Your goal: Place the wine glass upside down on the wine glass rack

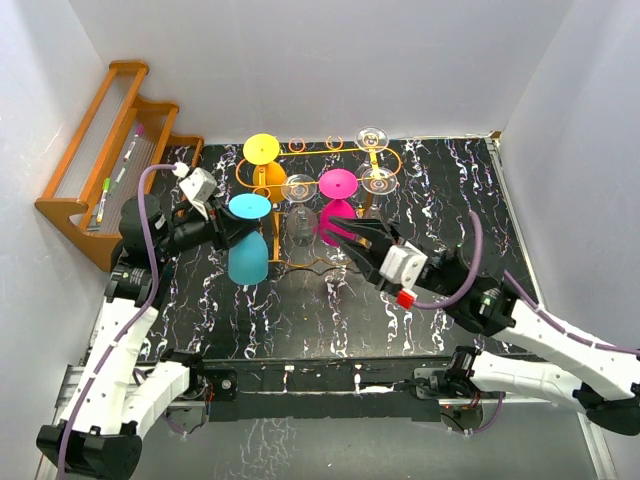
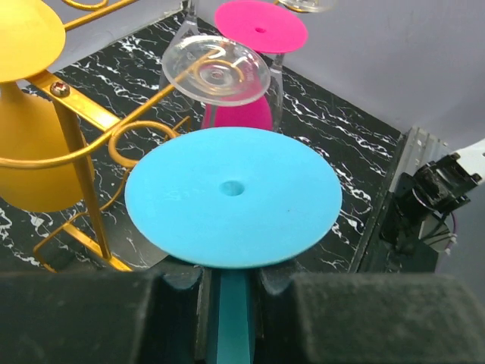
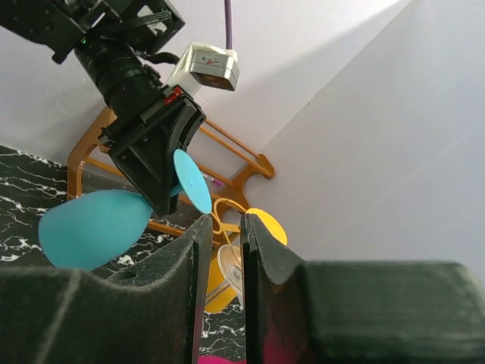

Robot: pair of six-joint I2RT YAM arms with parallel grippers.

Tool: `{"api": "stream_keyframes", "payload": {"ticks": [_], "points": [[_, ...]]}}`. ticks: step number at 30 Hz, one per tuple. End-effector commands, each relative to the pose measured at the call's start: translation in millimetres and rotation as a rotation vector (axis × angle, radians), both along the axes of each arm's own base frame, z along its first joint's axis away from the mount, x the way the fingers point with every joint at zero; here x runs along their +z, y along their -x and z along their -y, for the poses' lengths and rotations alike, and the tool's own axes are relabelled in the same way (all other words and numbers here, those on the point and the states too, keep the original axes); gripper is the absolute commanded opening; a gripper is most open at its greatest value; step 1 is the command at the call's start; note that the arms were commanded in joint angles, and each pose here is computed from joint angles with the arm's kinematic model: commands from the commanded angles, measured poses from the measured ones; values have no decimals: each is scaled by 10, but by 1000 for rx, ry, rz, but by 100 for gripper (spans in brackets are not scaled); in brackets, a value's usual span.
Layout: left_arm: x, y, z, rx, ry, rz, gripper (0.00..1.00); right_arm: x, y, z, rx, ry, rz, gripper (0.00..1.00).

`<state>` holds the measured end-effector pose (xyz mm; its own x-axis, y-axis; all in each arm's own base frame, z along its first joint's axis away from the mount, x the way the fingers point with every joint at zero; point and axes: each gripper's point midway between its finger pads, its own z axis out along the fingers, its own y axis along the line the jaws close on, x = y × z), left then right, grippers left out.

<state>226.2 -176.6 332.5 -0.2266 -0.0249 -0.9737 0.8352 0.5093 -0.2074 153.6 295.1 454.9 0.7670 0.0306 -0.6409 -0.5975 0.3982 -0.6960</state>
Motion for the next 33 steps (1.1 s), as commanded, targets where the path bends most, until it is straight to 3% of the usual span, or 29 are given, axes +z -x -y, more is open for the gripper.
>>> {"api": "stream_keyframes", "payload": {"ticks": [1, 6, 15, 33], "points": [[305, -174, 103, 56, 73, 129, 0, 212, 13, 286, -50, -134, -51, 27], [243, -271, 241, 76, 74, 141, 0, 259, 55, 422, -58, -179, -83, 36], [125, -462, 150, 168, -10, 189, 0, 193, 51, 473, -70, -180, -108, 40], [-136, -551, 136, 192, -66, 148, 0, 114, 8, 468, -89, -166, -134, 42]]}}
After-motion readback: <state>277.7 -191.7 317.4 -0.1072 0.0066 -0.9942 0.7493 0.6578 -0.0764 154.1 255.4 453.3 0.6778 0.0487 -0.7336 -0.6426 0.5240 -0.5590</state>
